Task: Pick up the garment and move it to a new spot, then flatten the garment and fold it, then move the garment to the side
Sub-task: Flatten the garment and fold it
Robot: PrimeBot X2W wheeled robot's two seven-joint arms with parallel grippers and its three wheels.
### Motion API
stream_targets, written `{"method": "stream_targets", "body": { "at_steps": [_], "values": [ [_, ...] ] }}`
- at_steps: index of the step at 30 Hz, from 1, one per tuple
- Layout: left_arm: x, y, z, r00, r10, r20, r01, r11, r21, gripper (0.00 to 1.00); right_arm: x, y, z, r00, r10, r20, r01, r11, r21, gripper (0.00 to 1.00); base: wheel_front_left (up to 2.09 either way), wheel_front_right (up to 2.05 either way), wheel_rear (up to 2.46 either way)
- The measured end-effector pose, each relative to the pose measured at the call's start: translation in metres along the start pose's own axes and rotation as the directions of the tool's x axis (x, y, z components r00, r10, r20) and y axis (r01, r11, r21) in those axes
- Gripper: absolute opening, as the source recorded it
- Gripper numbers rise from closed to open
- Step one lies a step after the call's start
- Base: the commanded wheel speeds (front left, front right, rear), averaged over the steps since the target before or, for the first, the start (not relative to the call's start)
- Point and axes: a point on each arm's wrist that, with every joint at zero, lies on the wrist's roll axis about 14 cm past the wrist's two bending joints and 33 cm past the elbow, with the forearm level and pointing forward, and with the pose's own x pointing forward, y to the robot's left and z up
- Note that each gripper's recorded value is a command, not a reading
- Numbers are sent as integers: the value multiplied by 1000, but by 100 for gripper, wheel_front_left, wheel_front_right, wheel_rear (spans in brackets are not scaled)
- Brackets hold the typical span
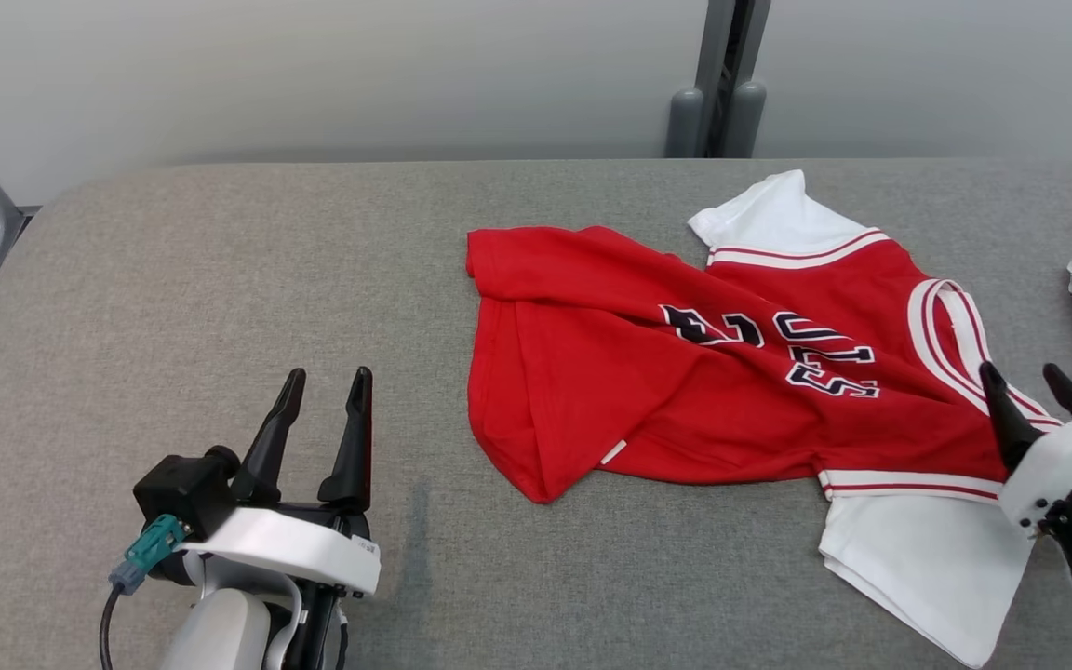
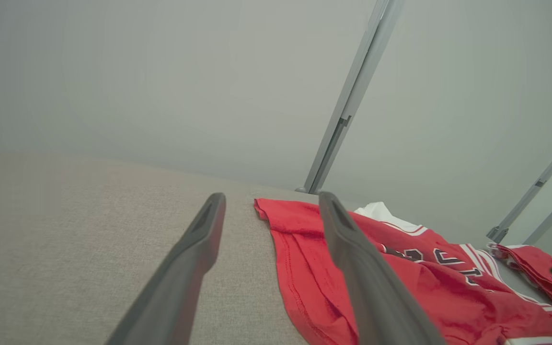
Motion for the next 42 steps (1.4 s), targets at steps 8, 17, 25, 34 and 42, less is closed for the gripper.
{"method": "stream_targets", "body": {
  "at_steps": [8,17,25,34,42],
  "values": [
    [7,-34,-14,994,-98,-39,98,995,-9,100,-15,42,31,979,90,181,-110,988,104,100,0,0,0],
    [3,-77,-84,931,-235,-280,244,970,-3,100,-45,42,18,966,35,256,-85,978,189,100,0,0,0],
    [1,-86,-136,841,-251,-479,283,959,-7,100,-53,18,10,964,-56,260,0,977,212,100,0,0,0],
    [3,-77,-154,808,-194,-557,235,972,1,100,-56,12,7,964,-88,251,30,973,227,100,0,0,0],
    [0,-89,-151,794,-251,-553,272,961,-45,100,-55,14,5,966,-90,242,34,974,225,100,0,0,0]
  ]
}}
